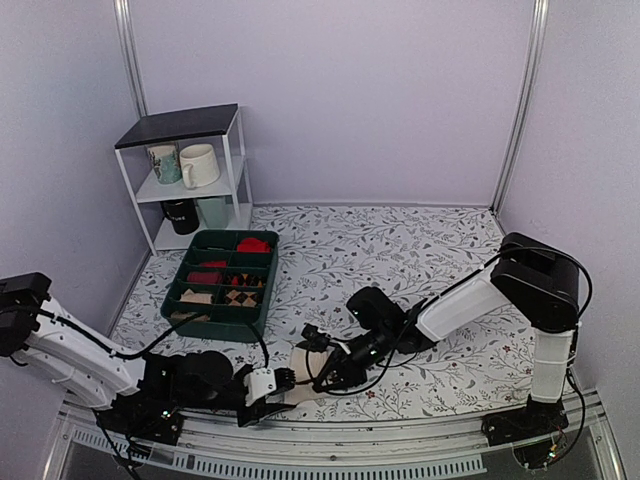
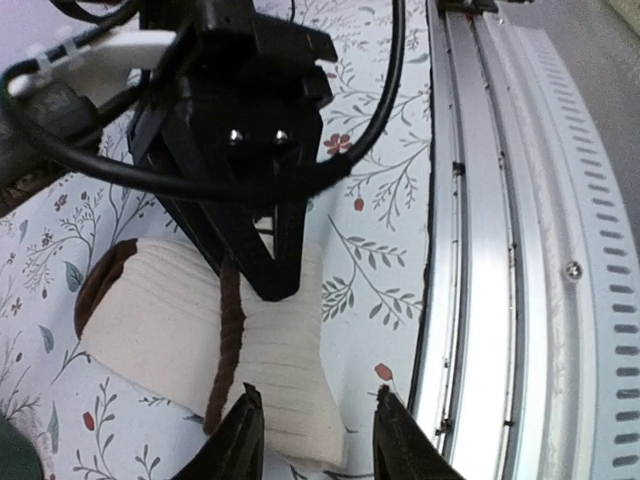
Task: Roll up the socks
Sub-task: Roll the sock at the center of the board.
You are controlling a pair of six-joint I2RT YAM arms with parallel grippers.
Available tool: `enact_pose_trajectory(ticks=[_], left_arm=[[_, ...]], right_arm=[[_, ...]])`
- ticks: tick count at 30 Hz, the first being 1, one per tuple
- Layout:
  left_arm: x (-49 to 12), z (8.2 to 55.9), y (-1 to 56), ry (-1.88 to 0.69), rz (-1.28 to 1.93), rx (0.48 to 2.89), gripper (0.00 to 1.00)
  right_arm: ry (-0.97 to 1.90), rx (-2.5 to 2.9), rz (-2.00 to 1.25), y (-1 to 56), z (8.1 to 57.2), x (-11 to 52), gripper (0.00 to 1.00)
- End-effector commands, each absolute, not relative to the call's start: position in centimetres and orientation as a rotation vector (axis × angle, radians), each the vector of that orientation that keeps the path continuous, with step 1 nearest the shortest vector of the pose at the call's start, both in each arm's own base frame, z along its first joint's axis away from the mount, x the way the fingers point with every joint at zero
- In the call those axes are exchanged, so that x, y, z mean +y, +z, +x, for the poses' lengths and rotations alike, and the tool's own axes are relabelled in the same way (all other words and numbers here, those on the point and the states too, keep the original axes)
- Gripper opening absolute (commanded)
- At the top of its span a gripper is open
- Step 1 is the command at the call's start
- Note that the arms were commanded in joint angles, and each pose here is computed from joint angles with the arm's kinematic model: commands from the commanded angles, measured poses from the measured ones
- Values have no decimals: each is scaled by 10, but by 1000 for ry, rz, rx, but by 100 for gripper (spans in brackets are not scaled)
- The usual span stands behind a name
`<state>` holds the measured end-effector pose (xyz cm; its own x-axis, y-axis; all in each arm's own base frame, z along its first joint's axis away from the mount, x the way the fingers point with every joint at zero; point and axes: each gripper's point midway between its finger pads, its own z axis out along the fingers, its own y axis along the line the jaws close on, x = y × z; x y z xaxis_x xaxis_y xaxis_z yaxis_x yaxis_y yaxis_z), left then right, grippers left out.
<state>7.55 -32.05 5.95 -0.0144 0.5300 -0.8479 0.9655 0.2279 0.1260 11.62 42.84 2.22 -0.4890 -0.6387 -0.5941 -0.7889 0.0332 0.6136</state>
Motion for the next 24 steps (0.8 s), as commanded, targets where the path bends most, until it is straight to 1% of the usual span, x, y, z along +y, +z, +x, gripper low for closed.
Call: enact_pose_trajectory(ticks=[1,10,17,24], left_arm=[[-332,82,54,-571,1426,1643,38],[-333,94,36,-471,1396,1694,39],[-332,99,7,-379,1416,1817,39],[-327,100,-19,-318,1433,1922,34]], right_arm=[[1248,2574,-1479,-49,95,378,11],[1258,2585,-1497,-52,91,376,11],[1299,2539,-1517,-42,88,377,11],[1324,2460,-1551,-29,88,379,14]])
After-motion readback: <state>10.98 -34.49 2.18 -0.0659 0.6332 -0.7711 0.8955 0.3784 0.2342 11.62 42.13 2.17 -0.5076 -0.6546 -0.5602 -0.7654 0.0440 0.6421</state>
